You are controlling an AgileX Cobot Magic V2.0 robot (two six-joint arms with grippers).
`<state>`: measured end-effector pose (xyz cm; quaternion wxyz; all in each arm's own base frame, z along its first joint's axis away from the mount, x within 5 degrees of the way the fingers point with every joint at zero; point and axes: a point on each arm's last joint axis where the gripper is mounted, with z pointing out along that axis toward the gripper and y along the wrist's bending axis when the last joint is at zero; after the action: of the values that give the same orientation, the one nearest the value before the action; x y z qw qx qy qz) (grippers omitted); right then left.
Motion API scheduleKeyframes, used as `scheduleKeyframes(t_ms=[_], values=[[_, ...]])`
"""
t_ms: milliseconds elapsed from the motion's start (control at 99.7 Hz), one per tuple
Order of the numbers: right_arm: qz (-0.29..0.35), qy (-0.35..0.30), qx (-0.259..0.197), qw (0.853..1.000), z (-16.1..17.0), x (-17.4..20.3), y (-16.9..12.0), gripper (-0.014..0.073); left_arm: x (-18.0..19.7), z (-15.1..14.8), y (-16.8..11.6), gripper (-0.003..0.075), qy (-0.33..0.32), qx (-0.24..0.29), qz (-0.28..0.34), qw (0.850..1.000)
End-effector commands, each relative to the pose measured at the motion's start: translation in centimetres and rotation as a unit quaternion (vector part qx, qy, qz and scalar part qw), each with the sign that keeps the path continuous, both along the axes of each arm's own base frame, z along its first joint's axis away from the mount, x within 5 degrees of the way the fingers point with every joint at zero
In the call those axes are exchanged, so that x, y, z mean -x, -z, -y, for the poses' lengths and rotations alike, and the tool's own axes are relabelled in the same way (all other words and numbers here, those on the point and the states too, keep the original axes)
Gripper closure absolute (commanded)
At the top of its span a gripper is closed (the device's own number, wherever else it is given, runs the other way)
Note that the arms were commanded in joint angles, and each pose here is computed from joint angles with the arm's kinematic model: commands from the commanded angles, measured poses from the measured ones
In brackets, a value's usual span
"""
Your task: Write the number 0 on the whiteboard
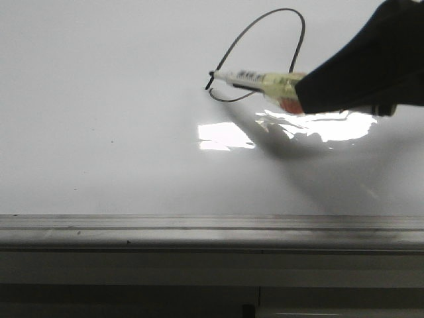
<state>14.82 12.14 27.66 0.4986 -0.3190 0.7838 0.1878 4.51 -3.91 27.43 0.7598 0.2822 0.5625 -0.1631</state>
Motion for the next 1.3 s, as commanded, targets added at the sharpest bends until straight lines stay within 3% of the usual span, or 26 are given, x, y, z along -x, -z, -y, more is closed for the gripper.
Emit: scheduleKeyframes(t_ms=[0, 211, 301, 451, 572, 772, 853, 913, 1013, 1184, 1294], values=[[0.047, -0.008, -0.030, 0.998, 0.2, 0.8, -2.5, 0.0664, 0.8, 0.5, -1.5, 0.0740, 0.042, 0.005, 0.055, 0.998], [-0.035, -0.094, 0.008, 0.995, 0.0, 3.2, -1.5, 0.0663, 0.5, 2.4, -1.2, 0.0739, 0.102, -0.067, 0.090, 0.988], [-0.061, -0.117, 0.022, 0.991, -0.2, 3.6, -1.4, 0.0663, -0.1, 3.8, -0.6, 0.0739, 0.159, -0.088, 0.058, 0.982], [-0.078, -0.145, 0.040, 0.985, -1.0, 3.2, -2.5, 0.0663, -1.3, 6.4, 0.7, 0.0739, 0.249, -0.195, 0.035, 0.948], [-0.101, -0.174, 0.058, 0.978, -1.9, 2.6, -3.7, 0.0663, -3.0, 7.7, 0.3, 0.0739, 0.266, -0.257, 0.035, 0.928], [-0.112, -0.199, 0.073, 0.971, -3.5, 1.2, -5.6, 0.0663, -5.3, 9.1, -1.6, 0.0738, 0.264, -0.266, 0.033, 0.927], [-0.113, -0.206, 0.074, 0.969, -4.0, 0.7, -6.4, 0.0663, -5.7, 9.6, -1.7, 0.0737, 0.271, -0.299, 0.048, 0.914], [-0.113, -0.211, 0.075, 0.968, -4.2, 0.5, -6.9, 0.0663, -5.9, 9.9, -1.8, 0.0731, 0.273, -0.303, 0.048, 0.912], [-0.111, -0.214, 0.076, 0.968, -4.5, 0.2, -7.3, 0.0663, -6.1, 10.4, -1.8, 0.0652, 0.267, -0.311, 0.047, 0.911], [-0.110, -0.214, 0.078, 0.967, -4.6, 0.0, -7.4, 0.0663, -6.6, 10.9, -1.3, 0.0394, 0.232, -0.336, 0.037, 0.912], [-0.110, -0.214, 0.077, 0.967, -4.6, 0.0, -7.4, 0.0663, -6.5, 11.1, -1.2, 0.0370, 0.223, -0.343, 0.039, 0.912]])
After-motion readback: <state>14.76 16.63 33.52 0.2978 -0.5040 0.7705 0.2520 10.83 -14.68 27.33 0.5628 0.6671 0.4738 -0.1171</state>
